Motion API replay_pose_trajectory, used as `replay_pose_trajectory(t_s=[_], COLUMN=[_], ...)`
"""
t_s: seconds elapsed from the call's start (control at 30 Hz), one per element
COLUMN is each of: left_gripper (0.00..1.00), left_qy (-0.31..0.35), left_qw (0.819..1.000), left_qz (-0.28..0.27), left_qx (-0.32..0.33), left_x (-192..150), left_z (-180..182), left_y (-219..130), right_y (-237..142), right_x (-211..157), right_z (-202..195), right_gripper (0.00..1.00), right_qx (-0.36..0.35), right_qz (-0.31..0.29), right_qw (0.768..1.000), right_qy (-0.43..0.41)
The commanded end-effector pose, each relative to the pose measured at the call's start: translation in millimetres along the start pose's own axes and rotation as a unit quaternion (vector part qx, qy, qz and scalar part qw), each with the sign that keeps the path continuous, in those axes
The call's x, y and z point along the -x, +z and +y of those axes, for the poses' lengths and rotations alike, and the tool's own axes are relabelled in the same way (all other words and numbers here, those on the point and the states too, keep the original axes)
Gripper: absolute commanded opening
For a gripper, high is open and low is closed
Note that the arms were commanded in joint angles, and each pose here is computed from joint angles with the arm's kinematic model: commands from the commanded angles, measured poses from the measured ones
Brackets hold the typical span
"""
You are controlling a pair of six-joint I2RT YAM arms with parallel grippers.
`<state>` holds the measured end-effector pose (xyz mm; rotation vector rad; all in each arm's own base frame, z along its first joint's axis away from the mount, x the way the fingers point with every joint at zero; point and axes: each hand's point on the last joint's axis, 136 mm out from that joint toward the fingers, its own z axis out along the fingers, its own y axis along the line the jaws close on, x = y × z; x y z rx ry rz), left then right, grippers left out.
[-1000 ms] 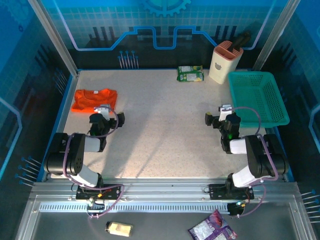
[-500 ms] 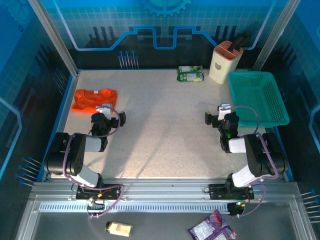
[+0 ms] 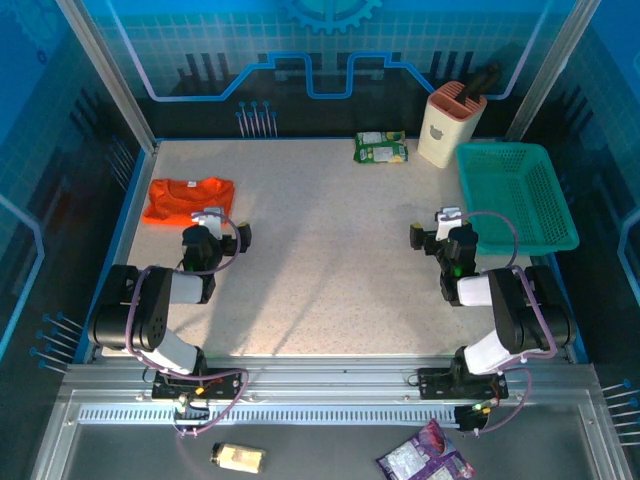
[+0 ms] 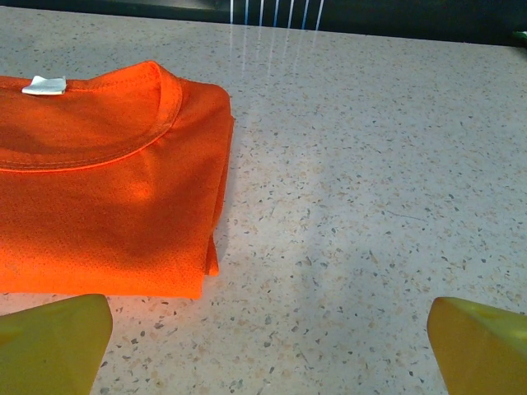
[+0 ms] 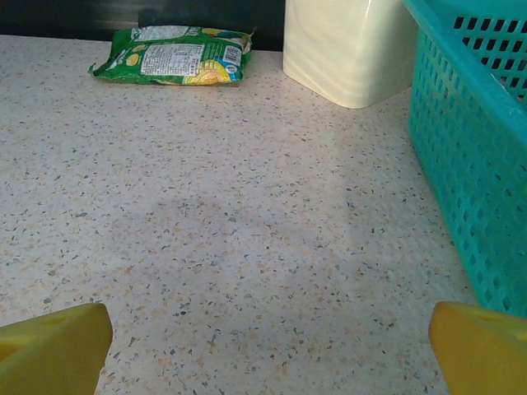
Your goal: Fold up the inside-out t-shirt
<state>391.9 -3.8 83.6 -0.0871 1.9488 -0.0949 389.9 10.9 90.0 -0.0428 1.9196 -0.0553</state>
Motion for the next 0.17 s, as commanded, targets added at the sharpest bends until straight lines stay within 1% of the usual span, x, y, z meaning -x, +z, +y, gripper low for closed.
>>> replay_pose_trajectory(t_s=[0.0,0.13], left_gripper=[0.99,0.99], left_qy=[0.015,0.015], left_qw=[1.0,1.0], left_qz=[-0.02,-0.02], left_qx=[-0.003,-0.003], left_x=[12.6,12.0], left_z=[-3.7,-3.8], left_y=[2.9,2.5], right_y=[5.2,4.5], right_x=[12.4,11.0], right_z=[6.1,6.1], right_gripper=[1.0,1.0], right_qx=[0.009,0.01], right_qz=[-0.014,-0.014], right_qw=[1.0,1.0], right_qy=[-0.009,-0.01])
